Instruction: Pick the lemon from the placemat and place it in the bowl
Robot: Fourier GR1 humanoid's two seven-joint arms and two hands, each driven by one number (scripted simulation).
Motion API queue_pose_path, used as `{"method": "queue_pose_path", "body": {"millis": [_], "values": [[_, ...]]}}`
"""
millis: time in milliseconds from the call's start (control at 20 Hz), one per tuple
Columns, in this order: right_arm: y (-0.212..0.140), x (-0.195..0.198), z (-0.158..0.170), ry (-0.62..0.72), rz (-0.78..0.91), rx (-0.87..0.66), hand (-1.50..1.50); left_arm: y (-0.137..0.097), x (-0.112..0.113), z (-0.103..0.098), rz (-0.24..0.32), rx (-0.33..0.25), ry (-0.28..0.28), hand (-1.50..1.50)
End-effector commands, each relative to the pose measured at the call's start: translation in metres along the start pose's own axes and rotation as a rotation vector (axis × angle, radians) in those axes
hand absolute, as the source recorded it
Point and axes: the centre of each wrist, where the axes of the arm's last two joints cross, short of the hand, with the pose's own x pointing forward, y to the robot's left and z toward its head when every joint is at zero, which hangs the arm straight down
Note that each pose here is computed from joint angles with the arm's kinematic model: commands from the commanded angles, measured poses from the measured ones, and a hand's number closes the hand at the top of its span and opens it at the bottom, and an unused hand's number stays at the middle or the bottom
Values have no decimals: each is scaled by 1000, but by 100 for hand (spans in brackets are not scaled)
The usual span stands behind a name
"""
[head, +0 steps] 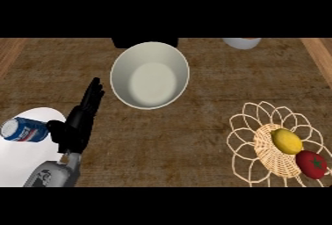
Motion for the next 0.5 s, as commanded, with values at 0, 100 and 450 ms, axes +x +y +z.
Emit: {"method": "queue_pose_path", "body": {"millis": [0, 100, 450], "values": [[-28, 33, -18, 98, 75, 44, -150, 5, 12, -5, -16, 1, -13, 0], [-36, 35, -27, 147, 74, 58, -150, -17, 13, -1, 1, -18, -5, 0], [-5, 27, -36, 358, 139, 232, -150, 1, 8, -6, -12, -16, -15, 0]]}}
